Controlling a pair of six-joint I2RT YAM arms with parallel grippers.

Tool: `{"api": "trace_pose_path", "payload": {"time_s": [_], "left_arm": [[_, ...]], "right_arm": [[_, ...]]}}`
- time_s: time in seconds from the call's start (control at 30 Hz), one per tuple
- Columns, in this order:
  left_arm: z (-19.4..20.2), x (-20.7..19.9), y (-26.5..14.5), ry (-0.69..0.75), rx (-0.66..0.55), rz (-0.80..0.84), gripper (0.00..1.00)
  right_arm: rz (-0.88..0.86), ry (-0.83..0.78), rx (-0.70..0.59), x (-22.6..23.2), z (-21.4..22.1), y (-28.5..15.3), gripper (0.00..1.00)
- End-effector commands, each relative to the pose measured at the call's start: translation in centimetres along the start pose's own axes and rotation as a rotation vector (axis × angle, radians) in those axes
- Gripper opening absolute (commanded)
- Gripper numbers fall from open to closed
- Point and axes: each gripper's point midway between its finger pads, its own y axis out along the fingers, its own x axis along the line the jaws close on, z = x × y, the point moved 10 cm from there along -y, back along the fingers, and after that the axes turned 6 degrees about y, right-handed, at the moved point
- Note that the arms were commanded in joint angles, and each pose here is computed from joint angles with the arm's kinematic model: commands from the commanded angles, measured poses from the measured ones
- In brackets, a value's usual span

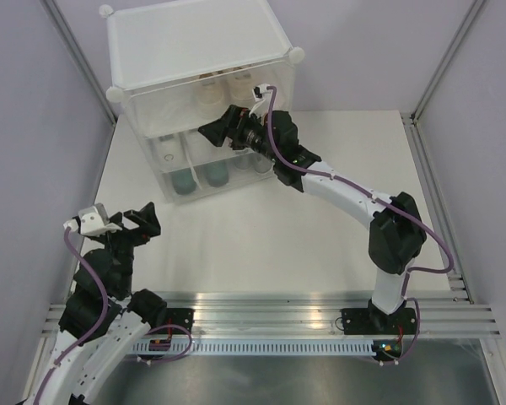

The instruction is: Place and organize the shoes in the shoe cabinet

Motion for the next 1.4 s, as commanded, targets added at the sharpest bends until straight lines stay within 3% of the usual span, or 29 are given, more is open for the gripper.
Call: {"api": "trace_pose_path", "payload": {"time_s": [0.0,0.27,0.43,0.57,0.63,0.87,1.07,1.37], "left_arm": [[0.2,-0.7,0.6,0.050,0.019,0.047,0.93],[0.7,-1.2,1.0,0.074,0.050,0.072,0.93],[1.3,-2.0,1.7,0.115,0.096,0.120,0.93],[2.0,-2.7,2.3,0.149,0.147,0.151,0.93],[2.3,-2.9,2.5,0.158,0.163,0.163,0.93],[2.6,-3.1,2.7,0.169,0.179,0.172,0.93],[2.8,-3.2,3.0,0.180,0.195,0.168,0.93],[2.8,-3.0,2.9,0.179,0.190,0.153,0.93]], "right_arm": [[0.125,-0.077,-0.131,-1.6,-1.8,1.6,0.98],[0.200,-0.084,-0.146,-4.4,-2.4,3.3,0.98],[0.227,-0.133,-0.099,-5.5,-1.7,1.8,0.98],[0.244,-0.245,-0.073,-4.1,-2.0,-2.8,0.98],[0.334,-0.298,-0.031,-5.5,-0.7,-5.3,0.98],[0.639,-0.386,-0.121,-5.4,-1.0,-16.4,0.98],[0.860,-0.416,-0.191,-7.1,0.4,-23.4,0.98],[0.954,-0.375,-0.315,-7.2,0.4,-26.6,0.98]]}}
